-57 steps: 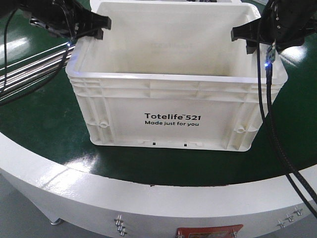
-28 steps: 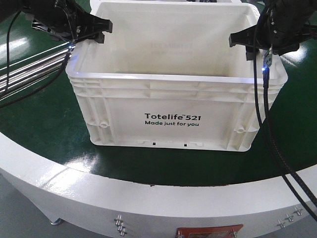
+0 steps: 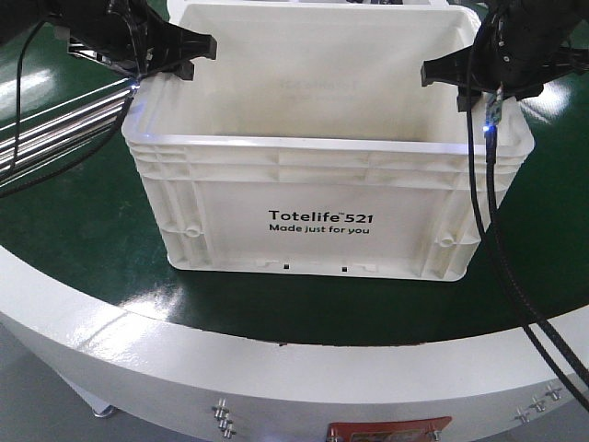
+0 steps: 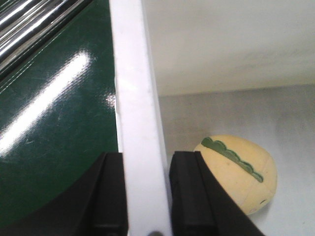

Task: Place moving items into box and shelve
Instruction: 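Close both grippers on the tote's side rims, then lift the tote off the conveyor with both grippers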

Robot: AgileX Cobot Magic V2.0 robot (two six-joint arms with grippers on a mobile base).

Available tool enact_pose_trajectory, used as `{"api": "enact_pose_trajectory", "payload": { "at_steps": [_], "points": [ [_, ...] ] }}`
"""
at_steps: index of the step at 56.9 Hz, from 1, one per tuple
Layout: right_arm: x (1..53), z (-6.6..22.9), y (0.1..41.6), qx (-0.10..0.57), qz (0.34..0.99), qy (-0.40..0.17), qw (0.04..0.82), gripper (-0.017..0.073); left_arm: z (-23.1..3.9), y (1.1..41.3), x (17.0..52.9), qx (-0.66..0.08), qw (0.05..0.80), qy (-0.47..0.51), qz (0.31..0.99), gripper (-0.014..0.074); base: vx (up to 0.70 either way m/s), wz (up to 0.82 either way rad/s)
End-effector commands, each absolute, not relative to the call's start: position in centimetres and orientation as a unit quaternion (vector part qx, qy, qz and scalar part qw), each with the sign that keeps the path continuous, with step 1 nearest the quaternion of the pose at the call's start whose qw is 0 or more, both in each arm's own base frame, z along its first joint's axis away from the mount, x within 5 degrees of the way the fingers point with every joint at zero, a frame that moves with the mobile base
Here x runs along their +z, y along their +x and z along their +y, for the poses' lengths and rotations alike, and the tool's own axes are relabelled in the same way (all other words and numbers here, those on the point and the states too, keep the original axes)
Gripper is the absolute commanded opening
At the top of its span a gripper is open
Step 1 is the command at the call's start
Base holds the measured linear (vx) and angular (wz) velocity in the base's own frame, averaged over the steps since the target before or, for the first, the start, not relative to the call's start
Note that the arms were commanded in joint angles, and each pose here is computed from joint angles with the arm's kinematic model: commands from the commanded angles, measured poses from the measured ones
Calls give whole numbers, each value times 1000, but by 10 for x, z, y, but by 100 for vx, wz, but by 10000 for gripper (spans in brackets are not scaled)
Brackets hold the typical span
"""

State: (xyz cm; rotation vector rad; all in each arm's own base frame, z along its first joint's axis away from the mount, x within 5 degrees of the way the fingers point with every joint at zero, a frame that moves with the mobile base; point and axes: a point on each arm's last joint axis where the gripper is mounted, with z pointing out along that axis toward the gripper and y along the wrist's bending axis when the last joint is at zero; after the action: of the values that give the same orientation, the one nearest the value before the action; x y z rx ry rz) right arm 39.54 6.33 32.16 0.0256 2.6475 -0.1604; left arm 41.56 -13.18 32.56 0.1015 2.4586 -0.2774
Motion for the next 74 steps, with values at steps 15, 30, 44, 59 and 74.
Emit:
{"api": "enact_pose_trajectory", "payload": {
  "at_steps": [15, 30, 44, 59, 74],
  "points": [
    [346, 56, 390, -77, 956, 1, 284, -10, -123, 411, 358, -95, 387, 46, 916, -8, 0, 0],
    [358, 55, 387, -74, 949, 2, 308, -9, -120, 411, 357, -71, 384, 55, 919, -4, 0, 0],
    [372, 54, 378, -68, 942, 4, 328, -8, -118, 407, 360, -64, 376, 56, 923, -4, 0, 0],
    [377, 54, 375, -67, 940, 3, 334, -8, -113, 392, 393, -73, 430, 62, 898, -4, 0, 0],
    [378, 54, 374, -75, 940, -18, 332, -8, -109, 384, 405, -51, 443, 89, 891, -4, 0, 0]
  ]
}}
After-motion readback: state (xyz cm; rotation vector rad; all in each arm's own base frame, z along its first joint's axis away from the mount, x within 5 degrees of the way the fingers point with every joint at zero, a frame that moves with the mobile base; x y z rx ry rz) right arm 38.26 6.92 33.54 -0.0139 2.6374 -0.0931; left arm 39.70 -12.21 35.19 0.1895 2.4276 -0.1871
